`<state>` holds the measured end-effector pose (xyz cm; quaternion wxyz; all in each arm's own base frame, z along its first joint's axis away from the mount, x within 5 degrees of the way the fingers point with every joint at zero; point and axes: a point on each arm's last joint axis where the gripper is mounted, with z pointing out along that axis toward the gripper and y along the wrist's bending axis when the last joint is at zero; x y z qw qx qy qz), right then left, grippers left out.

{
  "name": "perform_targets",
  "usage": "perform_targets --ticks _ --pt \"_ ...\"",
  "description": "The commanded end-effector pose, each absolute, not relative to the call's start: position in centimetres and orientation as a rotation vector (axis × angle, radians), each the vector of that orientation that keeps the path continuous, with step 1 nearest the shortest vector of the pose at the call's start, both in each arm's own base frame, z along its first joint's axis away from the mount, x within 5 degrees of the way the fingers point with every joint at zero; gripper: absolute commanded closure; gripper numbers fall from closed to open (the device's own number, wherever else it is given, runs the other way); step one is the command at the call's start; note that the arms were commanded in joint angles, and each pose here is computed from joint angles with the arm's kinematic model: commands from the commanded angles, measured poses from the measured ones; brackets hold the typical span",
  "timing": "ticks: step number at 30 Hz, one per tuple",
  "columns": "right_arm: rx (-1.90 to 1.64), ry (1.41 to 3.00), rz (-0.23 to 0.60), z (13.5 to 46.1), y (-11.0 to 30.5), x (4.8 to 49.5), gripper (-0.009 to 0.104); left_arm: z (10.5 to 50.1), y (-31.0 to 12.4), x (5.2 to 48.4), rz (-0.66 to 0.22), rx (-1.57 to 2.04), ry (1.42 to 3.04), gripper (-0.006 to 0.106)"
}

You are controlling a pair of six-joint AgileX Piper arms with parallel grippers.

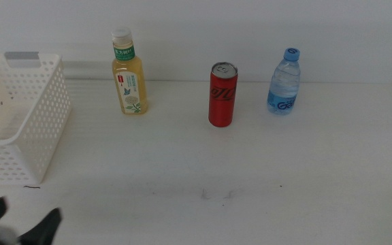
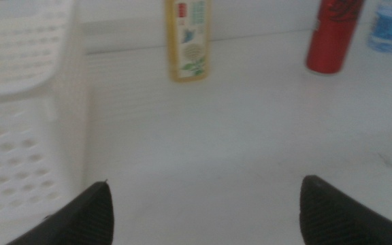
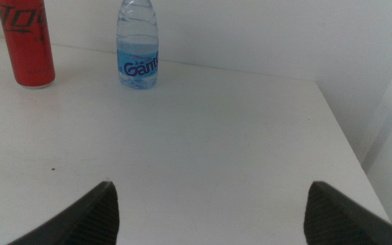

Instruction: Use arms to grab the bottles and put them into the dustbin to the left of the table.

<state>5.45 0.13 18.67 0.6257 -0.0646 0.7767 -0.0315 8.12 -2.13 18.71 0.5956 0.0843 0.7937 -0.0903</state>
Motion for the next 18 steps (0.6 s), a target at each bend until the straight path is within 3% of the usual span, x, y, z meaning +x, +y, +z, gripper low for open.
perform_targets --ticks 1,6,12,18 --pt "-0.143 1.770 -0.080 18.7 0.1 5.5 0.019 18.9 -2.8 9.5 -0.228 0.217 1.819 0.007" --pt "-0.143 1.770 -0.080 18.7 0.1 5.5 0.019 18.3 -4.7 12.5 -0.222 0.269 1.752 0.007" --pt "-0.143 1.770 -0.080 18.7 0.1 5.5 0.019 16.9 -5.8 14.8 -0.140 0.340 1.660 0.007" --pt "-0.143 1.770 -0.080 18.7 0.1 5.5 0.019 15.4 -8.3 17.6 -0.184 0.475 1.699 0.007"
